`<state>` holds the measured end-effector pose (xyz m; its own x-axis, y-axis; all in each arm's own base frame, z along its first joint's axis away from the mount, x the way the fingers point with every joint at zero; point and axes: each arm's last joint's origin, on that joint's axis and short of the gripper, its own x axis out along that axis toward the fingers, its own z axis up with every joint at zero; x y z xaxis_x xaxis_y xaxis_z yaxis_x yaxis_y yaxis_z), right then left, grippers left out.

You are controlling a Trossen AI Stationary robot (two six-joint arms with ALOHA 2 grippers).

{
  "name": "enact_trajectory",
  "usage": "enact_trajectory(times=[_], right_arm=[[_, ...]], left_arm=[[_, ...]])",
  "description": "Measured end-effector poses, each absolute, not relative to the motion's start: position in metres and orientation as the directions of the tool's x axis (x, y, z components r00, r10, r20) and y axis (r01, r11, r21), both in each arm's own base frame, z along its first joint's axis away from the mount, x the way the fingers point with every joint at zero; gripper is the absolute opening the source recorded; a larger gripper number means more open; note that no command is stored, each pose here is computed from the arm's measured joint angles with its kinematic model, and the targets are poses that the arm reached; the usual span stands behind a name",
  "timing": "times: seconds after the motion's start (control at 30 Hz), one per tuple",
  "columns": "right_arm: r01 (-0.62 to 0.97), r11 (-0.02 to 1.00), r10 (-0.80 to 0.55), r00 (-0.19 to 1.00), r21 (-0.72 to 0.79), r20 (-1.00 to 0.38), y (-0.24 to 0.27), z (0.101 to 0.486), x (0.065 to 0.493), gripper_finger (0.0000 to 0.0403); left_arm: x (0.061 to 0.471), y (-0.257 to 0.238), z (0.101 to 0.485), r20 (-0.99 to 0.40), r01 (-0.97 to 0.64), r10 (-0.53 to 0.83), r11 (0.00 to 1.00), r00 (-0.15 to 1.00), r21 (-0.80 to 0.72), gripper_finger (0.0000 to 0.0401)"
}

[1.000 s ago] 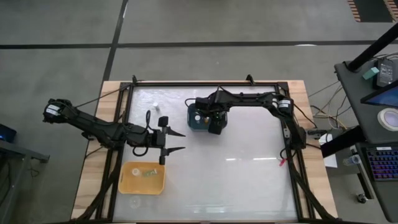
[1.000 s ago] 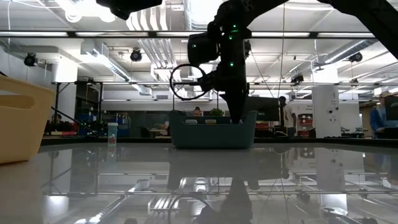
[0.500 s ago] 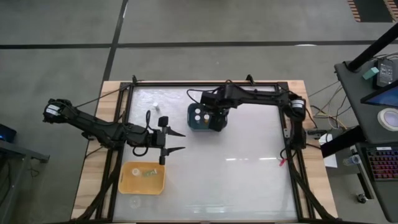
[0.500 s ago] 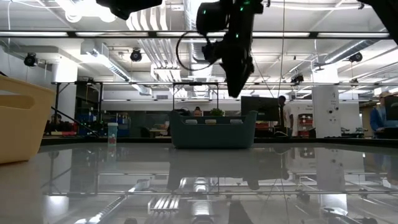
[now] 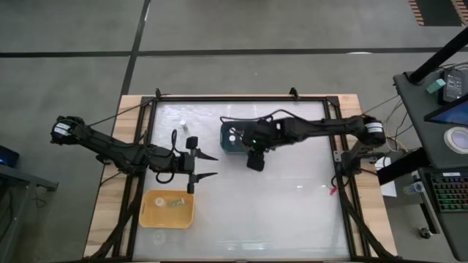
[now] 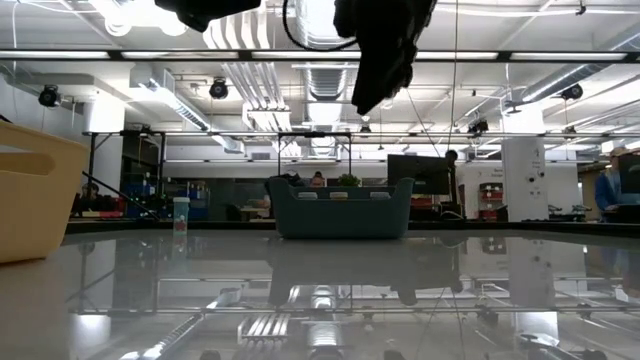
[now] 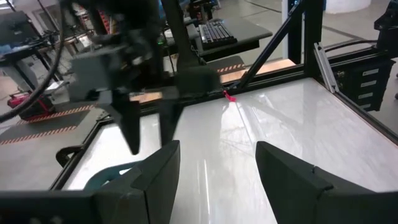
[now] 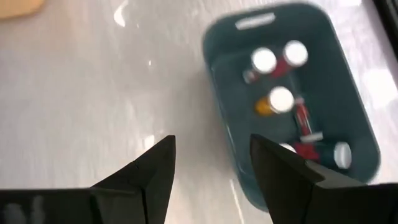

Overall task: Pick and place medicine bottles into bin by pill shape (circle, oval)
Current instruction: Put the green capsule bottle into the blue bin

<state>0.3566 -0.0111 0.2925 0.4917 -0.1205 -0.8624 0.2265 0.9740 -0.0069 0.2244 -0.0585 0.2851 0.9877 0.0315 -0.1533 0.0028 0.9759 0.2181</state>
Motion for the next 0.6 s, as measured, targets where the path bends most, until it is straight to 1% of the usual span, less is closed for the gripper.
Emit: enact_trajectory(times=[0.13,0.33,0.6], right_arm=[[0.202,0.979,-0.139,0.568,-0.027,-0.811,0.005,0.290,0.347,0.0199],[0.127,0.991,-0.109,0.681,-0.030,-0.724,0.020,0.282,0.328,0.0199],[0.053,0.996,-0.082,0.823,-0.068,-0.562,0.023,0.270,0.293,0.0199]], left_arm=[[0.224,-0.058,0.285,-0.153,-0.005,0.039,0.976,0.987,0.219,0.0195],[0.224,-0.058,0.285,-0.151,-0.031,0.066,0.974,0.986,0.223,0.0195],[0.225,-0.058,0.287,-0.135,-0.036,0.065,0.977,0.989,0.210,0.0195]])
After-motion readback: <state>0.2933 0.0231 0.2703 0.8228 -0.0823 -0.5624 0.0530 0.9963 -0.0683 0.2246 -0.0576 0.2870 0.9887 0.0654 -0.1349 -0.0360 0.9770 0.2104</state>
